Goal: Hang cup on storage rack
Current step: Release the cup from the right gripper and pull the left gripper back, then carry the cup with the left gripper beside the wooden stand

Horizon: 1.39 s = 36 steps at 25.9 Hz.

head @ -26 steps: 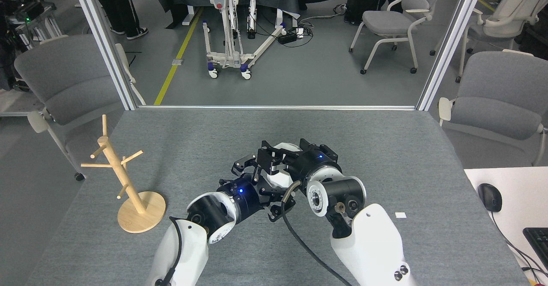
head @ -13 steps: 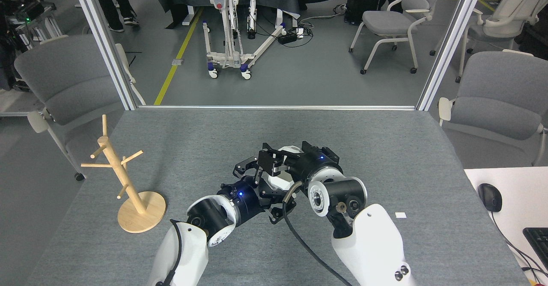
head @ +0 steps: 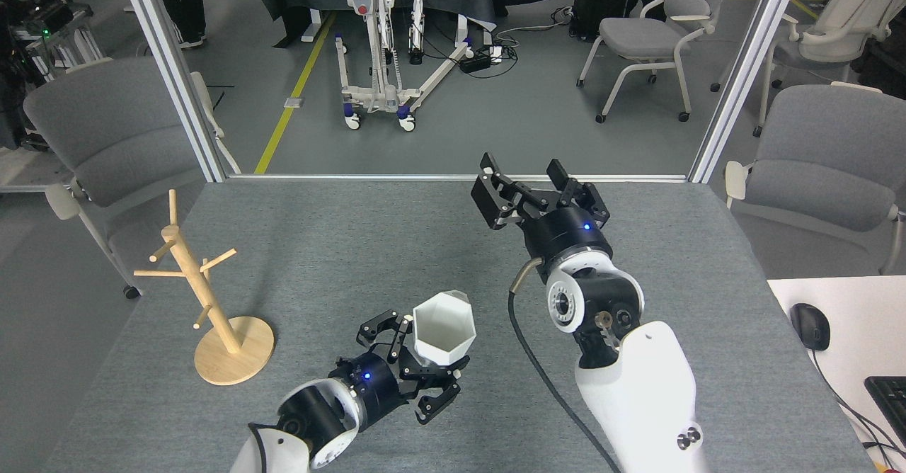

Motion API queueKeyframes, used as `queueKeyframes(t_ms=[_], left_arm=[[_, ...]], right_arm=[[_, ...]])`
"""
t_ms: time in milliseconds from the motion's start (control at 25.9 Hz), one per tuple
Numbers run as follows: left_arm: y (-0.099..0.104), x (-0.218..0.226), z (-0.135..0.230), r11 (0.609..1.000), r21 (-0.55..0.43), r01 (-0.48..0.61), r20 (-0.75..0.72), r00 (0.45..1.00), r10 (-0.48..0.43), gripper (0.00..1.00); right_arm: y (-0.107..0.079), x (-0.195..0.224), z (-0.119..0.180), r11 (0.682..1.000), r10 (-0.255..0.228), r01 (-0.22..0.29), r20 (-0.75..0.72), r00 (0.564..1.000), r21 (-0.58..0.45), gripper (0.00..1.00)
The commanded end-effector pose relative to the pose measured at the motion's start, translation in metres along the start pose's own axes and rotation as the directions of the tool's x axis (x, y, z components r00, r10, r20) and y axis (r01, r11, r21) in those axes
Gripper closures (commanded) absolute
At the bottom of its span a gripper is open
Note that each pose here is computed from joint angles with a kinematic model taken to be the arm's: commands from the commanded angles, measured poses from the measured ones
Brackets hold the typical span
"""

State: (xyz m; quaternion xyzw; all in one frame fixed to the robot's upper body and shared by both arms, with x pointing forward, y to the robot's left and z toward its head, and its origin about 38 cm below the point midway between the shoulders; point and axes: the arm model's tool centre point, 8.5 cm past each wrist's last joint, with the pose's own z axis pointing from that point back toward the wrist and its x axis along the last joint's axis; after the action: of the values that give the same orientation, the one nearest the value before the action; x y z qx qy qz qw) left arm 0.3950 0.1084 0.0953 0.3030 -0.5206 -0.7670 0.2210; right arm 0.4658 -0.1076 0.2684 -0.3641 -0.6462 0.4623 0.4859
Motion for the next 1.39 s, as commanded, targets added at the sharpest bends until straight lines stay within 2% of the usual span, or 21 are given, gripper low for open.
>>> queueKeyframes(t_ms=[0,116,232,271,425,541,735,812,889,1121,1237,1353], left_arm=[[-0.024,-0.003,0.046,1.0,-0.008,0.006,-0.055,0.998,-0.006,1.0],[-0.049,-0.006,0.085,0.999,-0.03,0.013,-0.09,0.996,-0.015,1.0],[-0.079,-0.01,0.124,0.998,-0.057,-0.003,-0.13,0.992,-0.005,1.0],[-0.089,-0.013,0.138,0.998,-0.067,-0.005,-0.146,0.989,-0.004,1.0],[-0.117,-0.036,0.198,0.996,-0.088,-0.027,-0.261,0.965,0.003,1.0],[-0.129,-0.061,0.239,0.992,-0.117,-0.039,-0.38,0.925,-0.008,1.0],[-0.154,-0.101,0.283,0.981,-0.161,-0.108,-0.54,0.842,0.004,1.0],[-0.155,-0.12,0.286,0.982,-0.151,-0.117,-0.584,0.812,0.007,1.0],[-0.155,-0.139,0.291,0.981,-0.151,-0.12,-0.629,0.777,-0.002,1.0],[-0.13,-0.202,0.29,0.986,-0.152,-0.069,-0.752,0.655,-0.07,1.0],[-0.117,-0.223,0.289,0.986,-0.154,-0.072,-0.77,0.634,-0.074,1.0],[-0.113,-0.226,0.288,0.987,-0.149,-0.064,-0.77,0.634,-0.075,1.0]], right_arm=[[-0.024,-0.036,0.003,0.989,-0.01,0.002,-0.05,0.999,-0.149,0.01],[-0.033,-0.072,0.008,0.971,-0.009,-0.019,-0.117,0.993,-0.24,0.01],[-0.027,-0.105,0.017,0.959,0.002,-0.053,-0.181,0.983,-0.278,0.01],[-0.021,-0.118,0.021,0.959,0.02,-0.079,-0.212,0.977,-0.273,0.01],[0.016,-0.154,0.047,0.971,0.1,-0.158,-0.294,0.951,-0.181,0.01],[0.051,-0.175,0.076,0.979,0.143,-0.179,-0.314,0.939,-0.092,0.01],[0.088,-0.193,0.111,0.982,0.181,-0.188,-0.342,0.922,0.014,0.01],[0.101,-0.194,0.122,0.971,0.236,-0.229,-0.34,0.91,0.062,0.01],[0.109,-0.194,0.129,0.965,0.264,-0.248,-0.33,0.906,0.091,0.01],[0.115,-0.196,0.134,0.964,0.265,-0.245,-0.322,0.909,0.105,0.01],[0.11,-0.199,0.136,0.963,0.268,-0.258,-0.304,0.914,0.073,0.01],[0.111,-0.2,0.136,0.962,0.271,-0.267,-0.298,0.915,0.053,0.01]])
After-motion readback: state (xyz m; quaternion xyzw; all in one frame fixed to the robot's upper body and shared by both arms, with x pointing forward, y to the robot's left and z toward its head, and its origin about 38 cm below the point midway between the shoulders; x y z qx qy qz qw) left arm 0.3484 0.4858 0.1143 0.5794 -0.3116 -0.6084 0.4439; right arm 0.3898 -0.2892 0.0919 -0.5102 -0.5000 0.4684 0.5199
